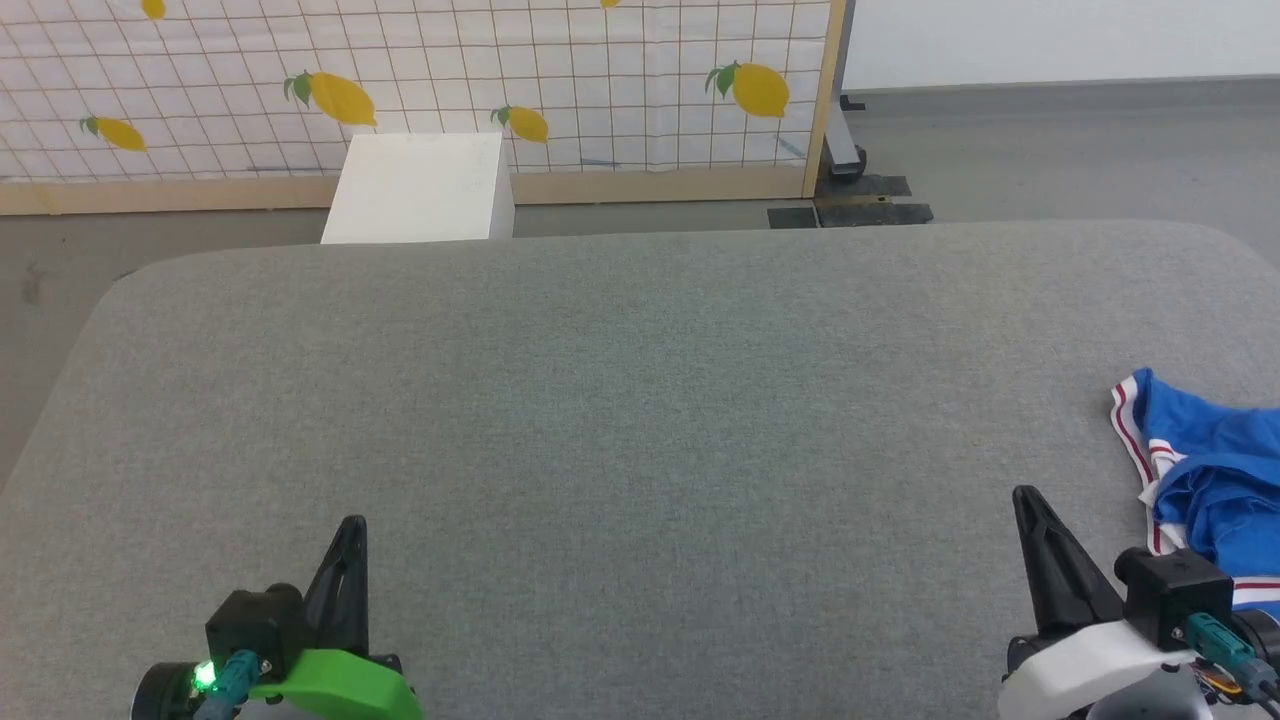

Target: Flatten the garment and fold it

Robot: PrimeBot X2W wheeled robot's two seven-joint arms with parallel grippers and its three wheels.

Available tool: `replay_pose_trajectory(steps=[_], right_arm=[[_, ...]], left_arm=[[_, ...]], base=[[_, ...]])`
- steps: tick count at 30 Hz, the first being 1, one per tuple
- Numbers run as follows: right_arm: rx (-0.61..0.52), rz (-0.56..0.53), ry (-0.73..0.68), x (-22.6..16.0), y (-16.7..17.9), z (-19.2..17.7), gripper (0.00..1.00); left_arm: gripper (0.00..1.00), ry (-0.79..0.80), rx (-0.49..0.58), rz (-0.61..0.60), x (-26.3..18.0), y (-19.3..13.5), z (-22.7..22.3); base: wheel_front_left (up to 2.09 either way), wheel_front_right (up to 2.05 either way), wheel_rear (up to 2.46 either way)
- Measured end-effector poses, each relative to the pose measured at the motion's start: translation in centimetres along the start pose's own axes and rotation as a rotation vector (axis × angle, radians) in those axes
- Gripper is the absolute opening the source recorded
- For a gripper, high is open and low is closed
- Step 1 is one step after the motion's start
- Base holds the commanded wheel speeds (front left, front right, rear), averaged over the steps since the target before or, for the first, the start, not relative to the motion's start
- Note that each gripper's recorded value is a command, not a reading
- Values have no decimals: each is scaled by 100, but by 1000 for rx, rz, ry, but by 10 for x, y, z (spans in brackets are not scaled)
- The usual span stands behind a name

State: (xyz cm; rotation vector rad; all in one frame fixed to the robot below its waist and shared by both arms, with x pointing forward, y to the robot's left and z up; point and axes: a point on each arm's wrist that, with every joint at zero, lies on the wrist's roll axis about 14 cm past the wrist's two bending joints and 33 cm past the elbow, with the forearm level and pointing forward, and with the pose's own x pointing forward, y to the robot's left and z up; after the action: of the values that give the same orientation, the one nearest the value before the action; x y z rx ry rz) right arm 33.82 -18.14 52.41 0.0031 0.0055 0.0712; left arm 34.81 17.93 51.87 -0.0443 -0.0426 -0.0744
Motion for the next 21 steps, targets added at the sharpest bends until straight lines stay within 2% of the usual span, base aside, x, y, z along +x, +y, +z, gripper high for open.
replay_pose_trajectory(steps=[21], right_arm=[[-15,15,-3,8,4,3,0]], left_arm=[[0,11,22,14,4,-1,2]], base=[[0,0,0]])
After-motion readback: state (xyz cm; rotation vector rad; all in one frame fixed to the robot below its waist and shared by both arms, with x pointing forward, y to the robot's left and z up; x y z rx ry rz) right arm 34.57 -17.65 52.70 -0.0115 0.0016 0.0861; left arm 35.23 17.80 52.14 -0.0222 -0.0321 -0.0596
